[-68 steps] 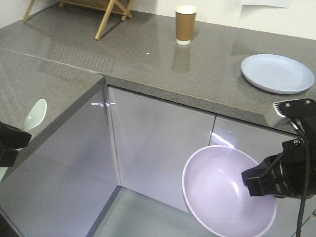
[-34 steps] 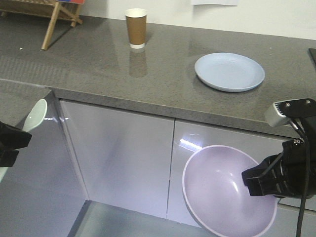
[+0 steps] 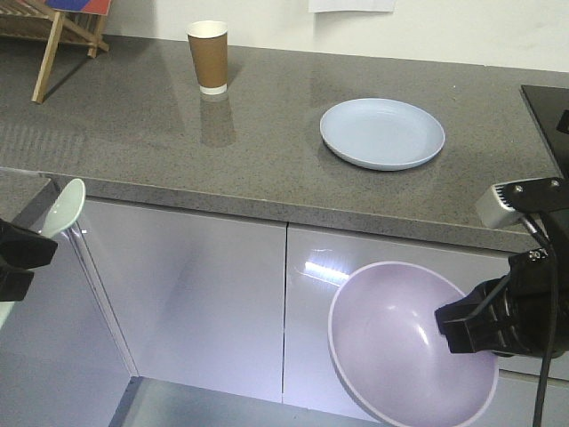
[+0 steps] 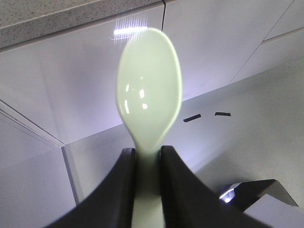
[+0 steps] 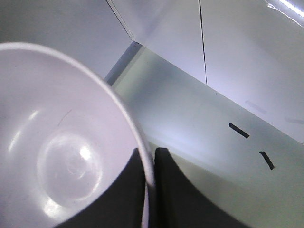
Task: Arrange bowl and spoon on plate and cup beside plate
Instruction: 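Turn the base toward the counter with the blue plate, holding both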
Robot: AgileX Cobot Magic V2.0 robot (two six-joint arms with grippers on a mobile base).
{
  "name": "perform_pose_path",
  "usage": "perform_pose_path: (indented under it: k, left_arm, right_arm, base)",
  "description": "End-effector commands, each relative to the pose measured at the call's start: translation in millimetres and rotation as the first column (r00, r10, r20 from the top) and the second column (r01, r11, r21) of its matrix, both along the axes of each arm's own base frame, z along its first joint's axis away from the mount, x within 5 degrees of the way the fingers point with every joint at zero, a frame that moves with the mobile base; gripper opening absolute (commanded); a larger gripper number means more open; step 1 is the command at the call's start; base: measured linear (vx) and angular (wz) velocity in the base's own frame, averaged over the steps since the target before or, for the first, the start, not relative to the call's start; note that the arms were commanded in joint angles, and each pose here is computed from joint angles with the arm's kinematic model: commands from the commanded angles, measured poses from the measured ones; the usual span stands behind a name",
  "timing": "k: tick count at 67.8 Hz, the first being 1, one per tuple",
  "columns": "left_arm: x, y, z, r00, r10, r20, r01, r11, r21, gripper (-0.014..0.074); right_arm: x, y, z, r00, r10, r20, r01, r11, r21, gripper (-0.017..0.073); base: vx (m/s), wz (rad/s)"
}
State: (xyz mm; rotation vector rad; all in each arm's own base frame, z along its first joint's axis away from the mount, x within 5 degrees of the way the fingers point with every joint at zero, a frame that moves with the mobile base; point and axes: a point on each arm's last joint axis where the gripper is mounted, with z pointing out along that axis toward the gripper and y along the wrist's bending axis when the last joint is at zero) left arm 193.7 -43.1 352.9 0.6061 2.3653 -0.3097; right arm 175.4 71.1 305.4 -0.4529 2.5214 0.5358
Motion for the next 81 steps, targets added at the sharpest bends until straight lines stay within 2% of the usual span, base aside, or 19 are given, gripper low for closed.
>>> perform_pose_path:
  k: [1,81]
  left_arm:
    - [-1.0,-2.3,14.4,0.997,0.012,0.08,-0.009,0.999,-0.041,0.0065]
    - [-1.0,-2.3,14.4,0.997,0.012,0.08,-0.009,0.999,-0.041,0.0065]
  right_arm:
    - [1.2,1.1,12.7,0.998,-0.019,0.065,0.016,0.999,0.039,-0.0001]
    - [-0.1,1.2,11.9,0.999,-0.01,0.052,0.009,0.999,0.036,-0.0001]
  base:
    - [0.02,-0.06]
    - [0.06,0.0]
